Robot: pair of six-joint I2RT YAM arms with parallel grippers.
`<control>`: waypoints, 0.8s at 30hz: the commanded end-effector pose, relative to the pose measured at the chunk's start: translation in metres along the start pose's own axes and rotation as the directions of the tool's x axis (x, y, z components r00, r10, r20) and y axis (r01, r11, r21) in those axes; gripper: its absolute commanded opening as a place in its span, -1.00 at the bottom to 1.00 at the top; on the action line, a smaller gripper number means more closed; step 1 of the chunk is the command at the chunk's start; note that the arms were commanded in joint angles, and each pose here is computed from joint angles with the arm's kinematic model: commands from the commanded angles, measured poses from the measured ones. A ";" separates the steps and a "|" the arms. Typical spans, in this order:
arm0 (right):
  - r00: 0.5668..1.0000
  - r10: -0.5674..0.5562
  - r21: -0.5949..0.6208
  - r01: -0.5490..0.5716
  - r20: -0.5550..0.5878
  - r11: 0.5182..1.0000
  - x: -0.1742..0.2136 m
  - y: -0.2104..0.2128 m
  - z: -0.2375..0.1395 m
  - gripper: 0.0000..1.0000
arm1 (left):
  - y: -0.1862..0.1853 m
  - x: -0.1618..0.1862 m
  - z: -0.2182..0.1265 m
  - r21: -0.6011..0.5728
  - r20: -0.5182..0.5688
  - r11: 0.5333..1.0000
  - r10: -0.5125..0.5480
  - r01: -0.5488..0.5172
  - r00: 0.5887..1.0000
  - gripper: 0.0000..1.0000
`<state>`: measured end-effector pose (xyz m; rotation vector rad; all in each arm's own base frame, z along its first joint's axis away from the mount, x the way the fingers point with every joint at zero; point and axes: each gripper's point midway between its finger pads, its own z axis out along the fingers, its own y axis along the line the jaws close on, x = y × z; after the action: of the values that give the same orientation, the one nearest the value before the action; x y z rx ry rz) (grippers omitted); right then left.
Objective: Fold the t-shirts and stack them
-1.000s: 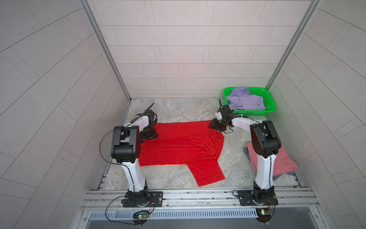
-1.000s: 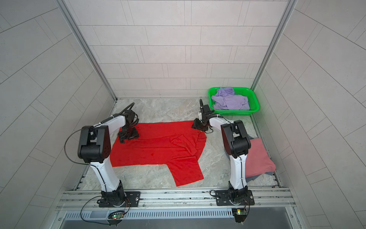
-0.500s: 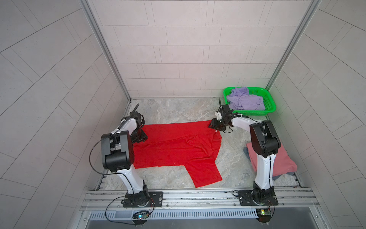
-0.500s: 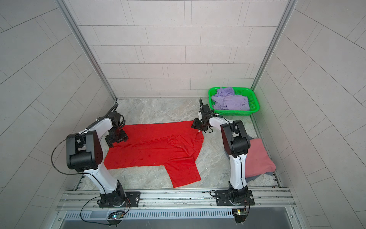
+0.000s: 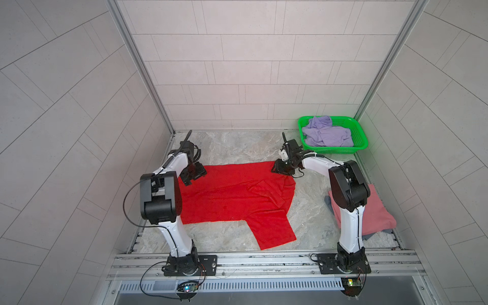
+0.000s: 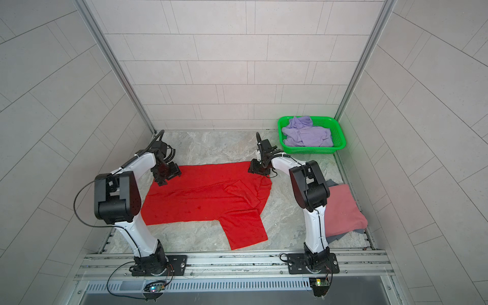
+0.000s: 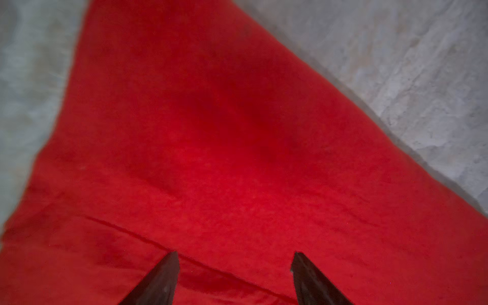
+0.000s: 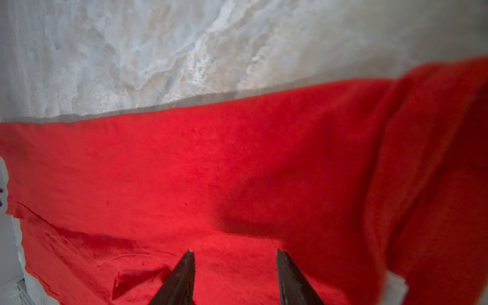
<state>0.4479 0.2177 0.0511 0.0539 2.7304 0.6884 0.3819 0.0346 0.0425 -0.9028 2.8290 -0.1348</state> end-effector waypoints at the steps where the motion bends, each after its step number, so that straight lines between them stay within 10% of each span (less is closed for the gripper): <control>1: 1.000 0.007 0.038 -0.007 0.015 0.999 -0.013 -0.009 0.011 0.00 | -0.006 -0.005 0.022 0.020 -0.035 0.998 -0.051 0.052 0.998 0.48; 17: 0.978 0.133 -0.023 -0.131 0.163 0.991 -0.142 -0.048 0.079 0.00 | -0.086 -0.095 0.071 0.191 -0.034 0.970 -0.145 0.148 0.989 0.47; 24: 0.959 0.073 -0.114 -0.044 0.274 0.993 -0.192 -0.025 0.032 0.02 | -0.113 -0.140 0.007 0.351 0.107 0.930 -0.155 0.109 0.982 0.47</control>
<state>0.6471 0.1916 0.0549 0.2121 2.4129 0.7812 0.5507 0.0230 0.0388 -0.9970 2.5768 -0.4901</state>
